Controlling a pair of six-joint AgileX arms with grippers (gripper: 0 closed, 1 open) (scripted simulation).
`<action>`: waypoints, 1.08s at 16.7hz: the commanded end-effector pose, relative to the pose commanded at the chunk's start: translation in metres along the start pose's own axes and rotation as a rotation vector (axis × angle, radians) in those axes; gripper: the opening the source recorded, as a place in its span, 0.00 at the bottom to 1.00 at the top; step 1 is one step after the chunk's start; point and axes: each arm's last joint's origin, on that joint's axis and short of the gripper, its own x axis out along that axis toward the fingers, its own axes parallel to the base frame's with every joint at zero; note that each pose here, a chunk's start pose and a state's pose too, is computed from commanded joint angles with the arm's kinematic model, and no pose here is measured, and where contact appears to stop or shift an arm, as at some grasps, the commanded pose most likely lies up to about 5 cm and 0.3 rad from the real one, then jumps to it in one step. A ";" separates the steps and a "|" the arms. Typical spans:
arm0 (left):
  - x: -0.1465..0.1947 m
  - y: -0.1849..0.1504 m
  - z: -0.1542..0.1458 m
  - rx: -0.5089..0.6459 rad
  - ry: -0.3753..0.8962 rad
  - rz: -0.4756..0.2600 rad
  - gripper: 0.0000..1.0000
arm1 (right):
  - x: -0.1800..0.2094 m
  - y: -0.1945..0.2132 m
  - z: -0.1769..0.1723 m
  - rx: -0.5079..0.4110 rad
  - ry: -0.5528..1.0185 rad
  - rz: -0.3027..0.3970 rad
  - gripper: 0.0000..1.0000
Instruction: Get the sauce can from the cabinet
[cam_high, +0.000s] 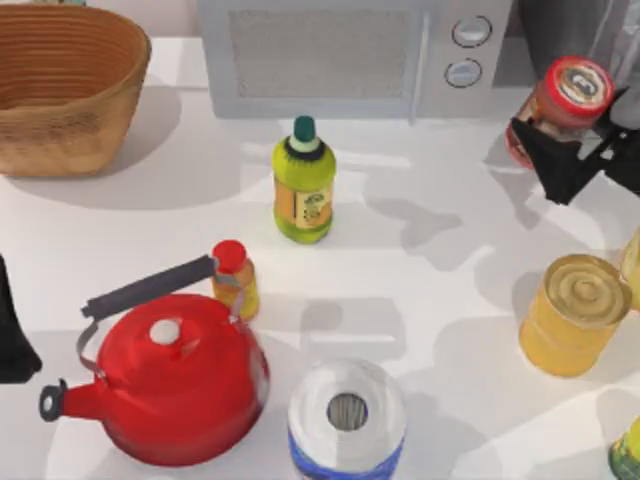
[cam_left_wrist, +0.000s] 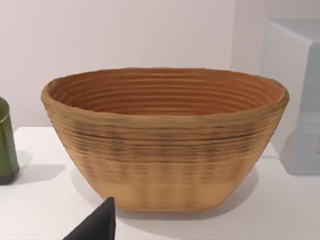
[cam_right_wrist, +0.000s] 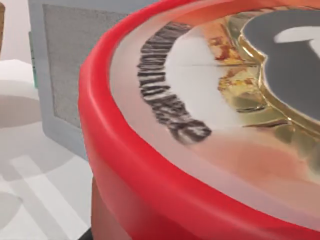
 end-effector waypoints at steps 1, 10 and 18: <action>0.000 0.000 0.000 0.000 0.000 0.000 1.00 | 0.001 0.000 -0.008 0.014 0.014 -0.007 0.00; 0.000 0.000 0.000 0.000 0.000 0.000 1.00 | 0.000 0.000 -0.020 0.037 0.039 -0.020 0.23; 0.000 0.000 0.000 0.000 0.000 0.000 1.00 | 0.000 0.000 -0.020 0.037 0.039 -0.020 0.83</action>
